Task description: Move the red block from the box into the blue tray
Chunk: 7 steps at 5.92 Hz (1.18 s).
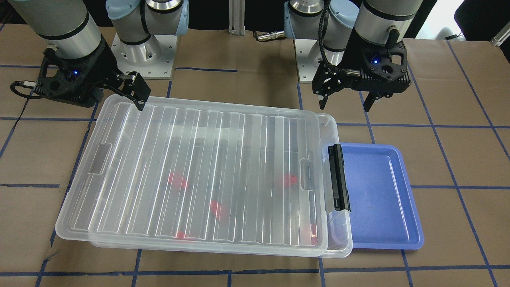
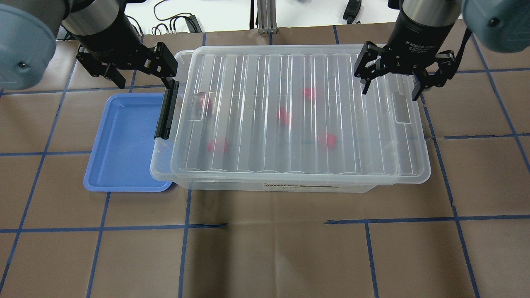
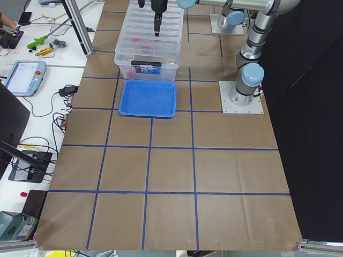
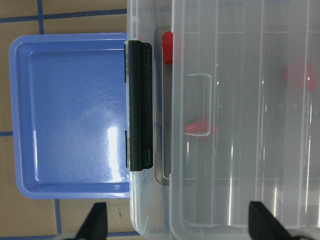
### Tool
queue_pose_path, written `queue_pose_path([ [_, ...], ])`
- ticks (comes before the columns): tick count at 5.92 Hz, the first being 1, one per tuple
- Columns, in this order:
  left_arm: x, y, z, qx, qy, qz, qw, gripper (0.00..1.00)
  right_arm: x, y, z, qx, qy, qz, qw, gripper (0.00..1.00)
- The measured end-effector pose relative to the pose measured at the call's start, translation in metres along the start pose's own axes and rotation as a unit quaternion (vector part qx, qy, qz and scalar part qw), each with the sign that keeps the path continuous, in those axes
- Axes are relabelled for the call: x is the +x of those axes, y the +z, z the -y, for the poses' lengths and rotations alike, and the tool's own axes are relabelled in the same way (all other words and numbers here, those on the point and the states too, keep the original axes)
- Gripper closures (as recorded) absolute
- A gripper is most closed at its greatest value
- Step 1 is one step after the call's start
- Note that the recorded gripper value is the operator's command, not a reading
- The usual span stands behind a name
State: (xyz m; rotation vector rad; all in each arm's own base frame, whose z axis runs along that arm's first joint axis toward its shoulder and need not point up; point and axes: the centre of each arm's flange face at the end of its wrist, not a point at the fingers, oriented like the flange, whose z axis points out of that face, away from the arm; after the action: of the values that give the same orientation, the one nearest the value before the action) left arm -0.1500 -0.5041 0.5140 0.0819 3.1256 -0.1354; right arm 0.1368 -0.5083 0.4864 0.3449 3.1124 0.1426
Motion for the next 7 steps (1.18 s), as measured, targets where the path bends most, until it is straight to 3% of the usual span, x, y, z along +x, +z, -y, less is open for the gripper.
queue_pose_path([
  [4,0.000,0.000,0.000,0.000,0.001,0.001,1.0000,0.02,0.013,0.006,0.007,-0.006,0.002,-0.001,1.0000,0.00],
  [7,-0.001,0.001,0.001,-0.001,-0.001,-0.003,1.0000,0.02,0.095,0.061,0.048,-0.014,-0.015,0.009,0.9997,0.00],
])
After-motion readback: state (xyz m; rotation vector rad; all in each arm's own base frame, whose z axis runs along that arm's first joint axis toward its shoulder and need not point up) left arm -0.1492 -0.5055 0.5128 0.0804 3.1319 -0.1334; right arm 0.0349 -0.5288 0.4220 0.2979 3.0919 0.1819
